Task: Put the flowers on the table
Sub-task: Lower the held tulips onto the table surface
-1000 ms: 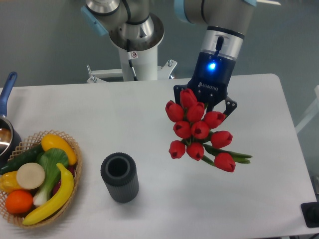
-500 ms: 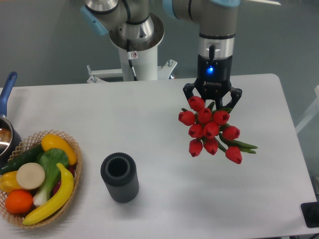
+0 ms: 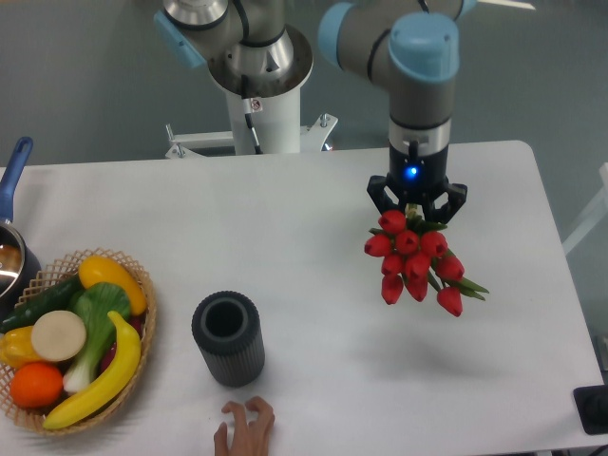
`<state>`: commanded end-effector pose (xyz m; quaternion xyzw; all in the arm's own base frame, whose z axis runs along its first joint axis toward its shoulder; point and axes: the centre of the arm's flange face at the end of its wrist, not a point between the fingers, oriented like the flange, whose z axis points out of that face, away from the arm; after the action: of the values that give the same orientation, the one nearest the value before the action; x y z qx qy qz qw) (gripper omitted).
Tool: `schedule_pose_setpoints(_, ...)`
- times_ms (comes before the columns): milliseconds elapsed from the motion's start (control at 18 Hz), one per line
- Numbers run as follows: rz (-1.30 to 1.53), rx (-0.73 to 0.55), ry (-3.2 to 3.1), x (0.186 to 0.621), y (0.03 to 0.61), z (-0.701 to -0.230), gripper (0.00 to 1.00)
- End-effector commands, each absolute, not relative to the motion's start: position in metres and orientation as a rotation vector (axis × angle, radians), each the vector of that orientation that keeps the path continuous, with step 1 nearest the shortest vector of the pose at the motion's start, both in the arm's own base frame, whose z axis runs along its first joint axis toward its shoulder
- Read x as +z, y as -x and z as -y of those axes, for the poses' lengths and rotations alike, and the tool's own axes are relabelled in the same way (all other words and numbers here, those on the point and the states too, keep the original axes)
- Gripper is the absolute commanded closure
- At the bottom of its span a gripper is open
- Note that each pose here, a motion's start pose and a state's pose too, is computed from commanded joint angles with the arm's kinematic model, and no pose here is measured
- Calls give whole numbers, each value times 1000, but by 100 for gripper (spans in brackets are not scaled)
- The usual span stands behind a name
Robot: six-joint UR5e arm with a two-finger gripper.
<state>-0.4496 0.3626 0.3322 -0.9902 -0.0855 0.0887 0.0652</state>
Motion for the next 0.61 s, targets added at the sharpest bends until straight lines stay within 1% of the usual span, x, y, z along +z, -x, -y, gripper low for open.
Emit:
schedule_pose_setpoints(389, 305, 176, 3029, 278, 482, -367, 57)
schedule_pose_setpoints(611, 323, 139, 3042, 259, 495, -367, 56)
